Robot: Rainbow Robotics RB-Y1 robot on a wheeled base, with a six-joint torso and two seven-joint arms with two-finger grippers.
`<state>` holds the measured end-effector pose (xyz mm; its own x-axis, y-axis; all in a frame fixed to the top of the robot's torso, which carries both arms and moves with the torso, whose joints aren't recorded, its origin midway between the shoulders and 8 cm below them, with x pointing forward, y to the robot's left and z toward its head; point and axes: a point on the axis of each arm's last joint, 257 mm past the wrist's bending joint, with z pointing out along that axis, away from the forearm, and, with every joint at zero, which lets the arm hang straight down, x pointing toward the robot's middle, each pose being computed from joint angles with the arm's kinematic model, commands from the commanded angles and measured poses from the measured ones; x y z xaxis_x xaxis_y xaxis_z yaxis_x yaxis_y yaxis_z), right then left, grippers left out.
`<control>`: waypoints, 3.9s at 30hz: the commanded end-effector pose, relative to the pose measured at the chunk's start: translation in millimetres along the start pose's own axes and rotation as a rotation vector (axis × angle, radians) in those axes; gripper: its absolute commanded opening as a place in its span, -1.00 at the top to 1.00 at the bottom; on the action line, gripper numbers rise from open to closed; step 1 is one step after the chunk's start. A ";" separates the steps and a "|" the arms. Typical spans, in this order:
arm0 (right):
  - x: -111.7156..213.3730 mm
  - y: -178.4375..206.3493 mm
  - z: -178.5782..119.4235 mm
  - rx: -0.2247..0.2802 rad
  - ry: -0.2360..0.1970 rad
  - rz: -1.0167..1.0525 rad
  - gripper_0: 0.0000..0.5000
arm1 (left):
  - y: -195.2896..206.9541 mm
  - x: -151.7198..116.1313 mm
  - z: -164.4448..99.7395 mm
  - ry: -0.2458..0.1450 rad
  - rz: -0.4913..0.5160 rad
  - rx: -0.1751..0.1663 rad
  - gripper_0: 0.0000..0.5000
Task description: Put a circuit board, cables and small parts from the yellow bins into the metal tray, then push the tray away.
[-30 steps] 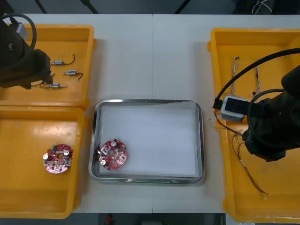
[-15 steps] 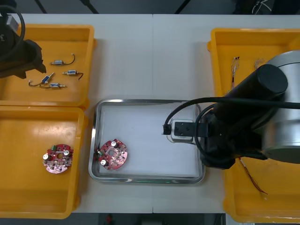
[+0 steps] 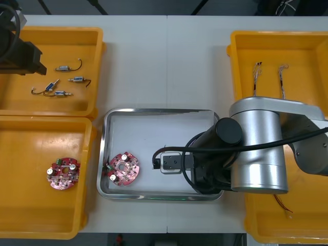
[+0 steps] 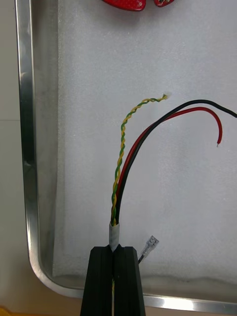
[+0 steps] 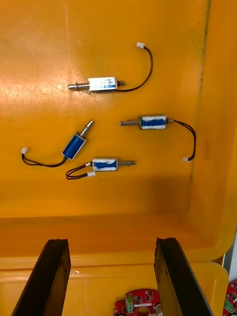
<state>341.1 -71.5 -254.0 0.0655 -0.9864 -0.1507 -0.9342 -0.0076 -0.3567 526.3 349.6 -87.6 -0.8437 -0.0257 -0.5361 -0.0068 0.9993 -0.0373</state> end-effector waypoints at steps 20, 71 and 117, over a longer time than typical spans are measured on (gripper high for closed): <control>-27.6 7.8 37.9 0.016 -0.017 -0.050 -0.10 | 31.2 -80.7 3.1 -0.170 0.280 -0.056 -1.00; 129.6 -123.9 -146.4 0.100 0.023 1.262 -1.00 | 20.9 -47.6 121.7 -0.112 0.628 -0.112 -1.00; 304.3 -275.9 -116.5 0.282 0.015 1.673 -1.00 | 29.1 -62.1 108.6 -0.106 0.699 -0.155 1.00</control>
<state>557.8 -392.7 -114.2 -0.8851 0.1541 -0.4391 0.1524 0.9875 0.0395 618.5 385.7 -197.4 -0.6955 0.5373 -0.4770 0.3818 0.8388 0.3882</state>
